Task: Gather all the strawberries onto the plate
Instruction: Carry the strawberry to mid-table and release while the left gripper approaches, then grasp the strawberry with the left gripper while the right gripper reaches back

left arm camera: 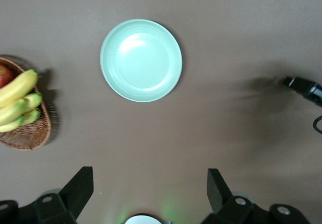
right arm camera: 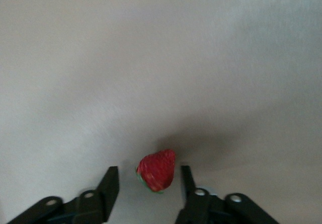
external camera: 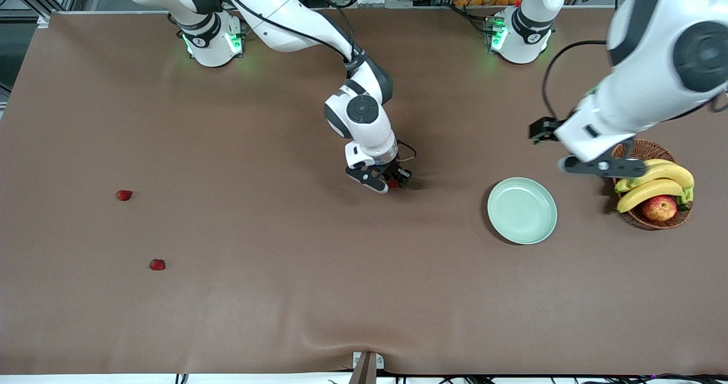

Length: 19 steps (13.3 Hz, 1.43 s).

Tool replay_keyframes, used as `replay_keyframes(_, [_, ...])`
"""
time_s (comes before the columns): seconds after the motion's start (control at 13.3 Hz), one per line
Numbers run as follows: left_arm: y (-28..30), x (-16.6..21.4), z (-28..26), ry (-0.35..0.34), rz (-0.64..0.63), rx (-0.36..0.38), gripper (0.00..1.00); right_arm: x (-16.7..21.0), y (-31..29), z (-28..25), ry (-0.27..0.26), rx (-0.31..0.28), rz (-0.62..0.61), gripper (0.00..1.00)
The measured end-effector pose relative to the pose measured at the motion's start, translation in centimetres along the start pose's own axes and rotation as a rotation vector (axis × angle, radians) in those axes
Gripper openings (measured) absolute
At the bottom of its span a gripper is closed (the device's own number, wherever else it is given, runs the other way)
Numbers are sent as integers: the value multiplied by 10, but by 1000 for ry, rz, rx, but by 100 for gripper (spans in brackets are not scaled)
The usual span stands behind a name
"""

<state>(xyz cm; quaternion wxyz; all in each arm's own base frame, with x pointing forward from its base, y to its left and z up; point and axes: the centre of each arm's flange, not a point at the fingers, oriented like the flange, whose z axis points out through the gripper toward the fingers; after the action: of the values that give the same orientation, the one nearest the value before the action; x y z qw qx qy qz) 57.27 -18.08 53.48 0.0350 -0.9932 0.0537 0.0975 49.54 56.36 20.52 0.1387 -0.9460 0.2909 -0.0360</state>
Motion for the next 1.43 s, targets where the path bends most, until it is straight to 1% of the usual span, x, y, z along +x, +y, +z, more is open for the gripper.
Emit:
replay_keyframes(0.23, [58,13,34,6,6,11,100,27,-14,-32,44,34,2,97])
replay_keyframes(0.3, [78,16,45,10,-9,13,100,43,-17,-49,55,20,-9,100])
replay_keyframes(0.38, [96,19,55,14,-39,16,100,63,-17,-67,61,-1,-27,100])
replay_keyframes(0.53, [130,22,76,24,-128,17,100,119,-5,-105,55,-58,-64,100])
replay_keyframes(0.68, [157,29,100,42,-221,8,100,172,16,-134,28,-131,-111,100])
replay_keyframes(0.83, [191,38,132,65,-355,-10,100,228,49,-160,-20,-205,-189,100])
replay_keyframes(0.9, [208,41,151,71,-414,-20,100,258,67,-170,-37,-223,-218,100])
replay_keyframes(1.05, [242,46,188,77,-562,-68,100,316,107,-190,-52,-240,-265,100])
replay_keyframes(1.28, [284,49,236,101,-808,-131,100,402,179,-211,-68,-257,-403,100])
replay_keyframes(1.43, [302,47,265,105,-886,-148,100,450,230,-224,-81,-256,-520,100])
